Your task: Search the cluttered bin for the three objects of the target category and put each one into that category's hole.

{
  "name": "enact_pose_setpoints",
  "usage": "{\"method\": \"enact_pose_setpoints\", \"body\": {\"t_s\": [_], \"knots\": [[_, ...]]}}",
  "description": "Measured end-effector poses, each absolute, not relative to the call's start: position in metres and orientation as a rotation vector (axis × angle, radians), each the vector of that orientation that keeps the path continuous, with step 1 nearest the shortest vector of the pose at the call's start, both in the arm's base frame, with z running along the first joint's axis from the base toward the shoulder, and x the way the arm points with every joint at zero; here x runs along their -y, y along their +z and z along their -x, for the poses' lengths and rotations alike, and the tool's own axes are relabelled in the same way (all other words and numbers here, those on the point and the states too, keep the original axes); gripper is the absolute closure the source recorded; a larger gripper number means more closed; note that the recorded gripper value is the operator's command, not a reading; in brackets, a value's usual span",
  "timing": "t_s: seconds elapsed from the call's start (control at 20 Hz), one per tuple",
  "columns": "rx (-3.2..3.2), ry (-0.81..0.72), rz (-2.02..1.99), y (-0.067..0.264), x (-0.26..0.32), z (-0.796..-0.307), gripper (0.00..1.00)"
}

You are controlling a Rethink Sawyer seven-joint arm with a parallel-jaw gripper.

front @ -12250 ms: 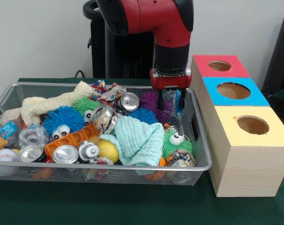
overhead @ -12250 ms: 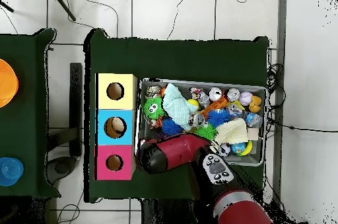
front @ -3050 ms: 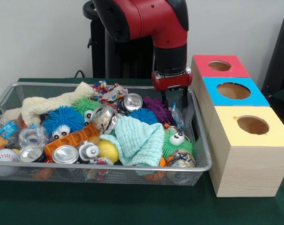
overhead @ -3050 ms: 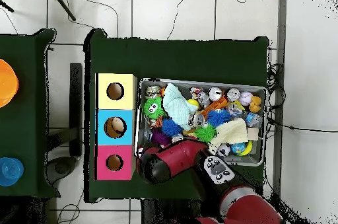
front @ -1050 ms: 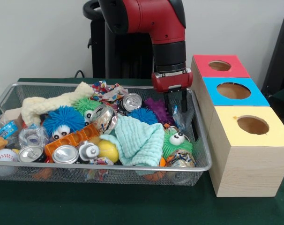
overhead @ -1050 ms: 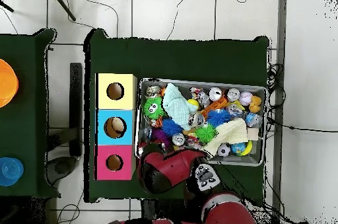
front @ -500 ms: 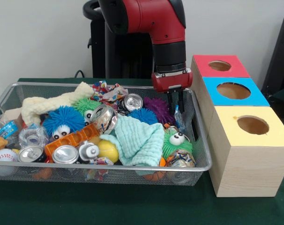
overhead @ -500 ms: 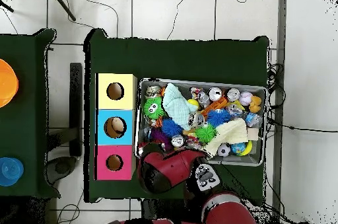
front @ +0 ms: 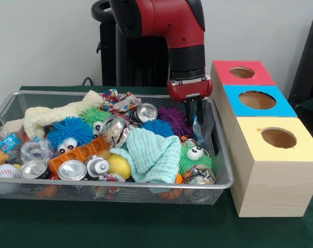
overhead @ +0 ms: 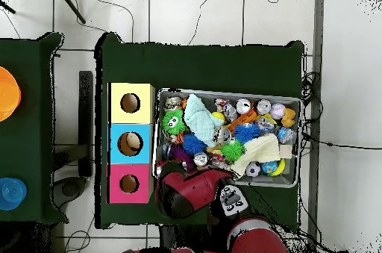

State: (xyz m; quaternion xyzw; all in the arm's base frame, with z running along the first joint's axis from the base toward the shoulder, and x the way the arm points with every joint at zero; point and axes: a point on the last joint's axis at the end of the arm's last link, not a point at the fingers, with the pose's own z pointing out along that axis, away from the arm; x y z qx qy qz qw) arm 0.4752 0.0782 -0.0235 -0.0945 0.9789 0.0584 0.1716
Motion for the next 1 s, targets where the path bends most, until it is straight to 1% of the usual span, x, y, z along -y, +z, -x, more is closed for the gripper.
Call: {"method": "enact_pose_setpoints", "body": {"t_s": [0.1,0.4,0.55,0.6,1.0], "knots": [[-2.77,0.168,0.259,-0.02,-0.076,-0.479,1.0],[-2.724,0.172,0.209,0.002,-0.062,-0.501,1.0],[-2.707,0.165,0.185,0.018,-0.053,-0.515,1.0],[-2.703,0.156,0.17,0.028,-0.046,-0.522,1.0],[-2.705,0.125,0.148,0.06,-0.031,-0.534,1.0]]}}
